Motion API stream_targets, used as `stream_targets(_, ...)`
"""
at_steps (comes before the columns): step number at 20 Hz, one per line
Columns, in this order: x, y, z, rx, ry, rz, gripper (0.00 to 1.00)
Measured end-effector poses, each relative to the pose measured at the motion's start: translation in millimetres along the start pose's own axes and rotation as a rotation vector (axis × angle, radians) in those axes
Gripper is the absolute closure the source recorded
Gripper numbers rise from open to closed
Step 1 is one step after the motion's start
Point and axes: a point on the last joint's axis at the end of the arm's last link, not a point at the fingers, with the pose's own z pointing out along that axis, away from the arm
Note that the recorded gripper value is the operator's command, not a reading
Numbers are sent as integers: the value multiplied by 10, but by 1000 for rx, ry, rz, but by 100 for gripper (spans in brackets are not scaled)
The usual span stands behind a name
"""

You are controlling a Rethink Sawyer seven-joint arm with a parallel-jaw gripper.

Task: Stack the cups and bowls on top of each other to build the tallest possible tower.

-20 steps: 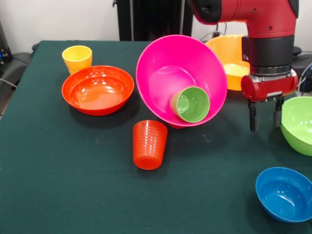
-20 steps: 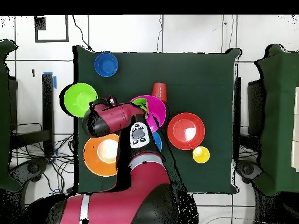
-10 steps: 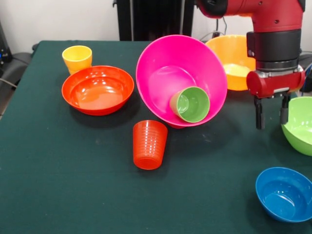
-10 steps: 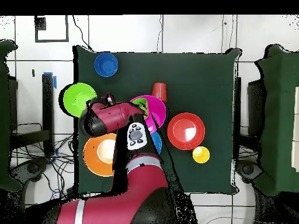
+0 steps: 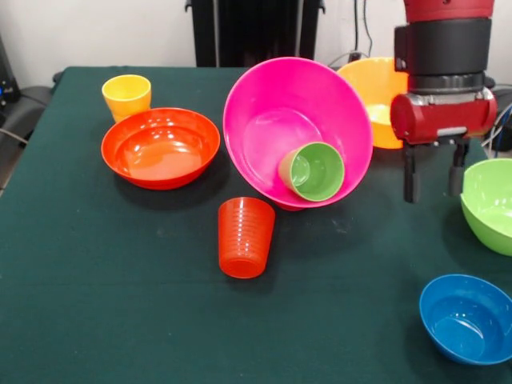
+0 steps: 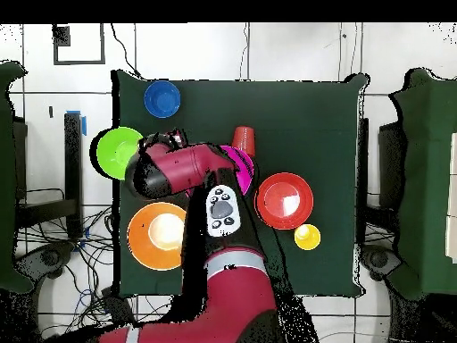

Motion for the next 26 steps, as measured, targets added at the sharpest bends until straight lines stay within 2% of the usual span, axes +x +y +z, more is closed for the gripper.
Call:
stream_targets(2, -137, -186, -110, 22, 7, 15, 0)
stream_targets(7, -261, -293, -248, 39, 3, 20, 0)
stream_targets(11, -330, -175, -321, 34, -12, 3, 0)
stream_targets(19, -283, 185, -328, 3, -5, -34, 0)
stream_targets(26, -227, 268, -279, -5, 6, -42, 0)
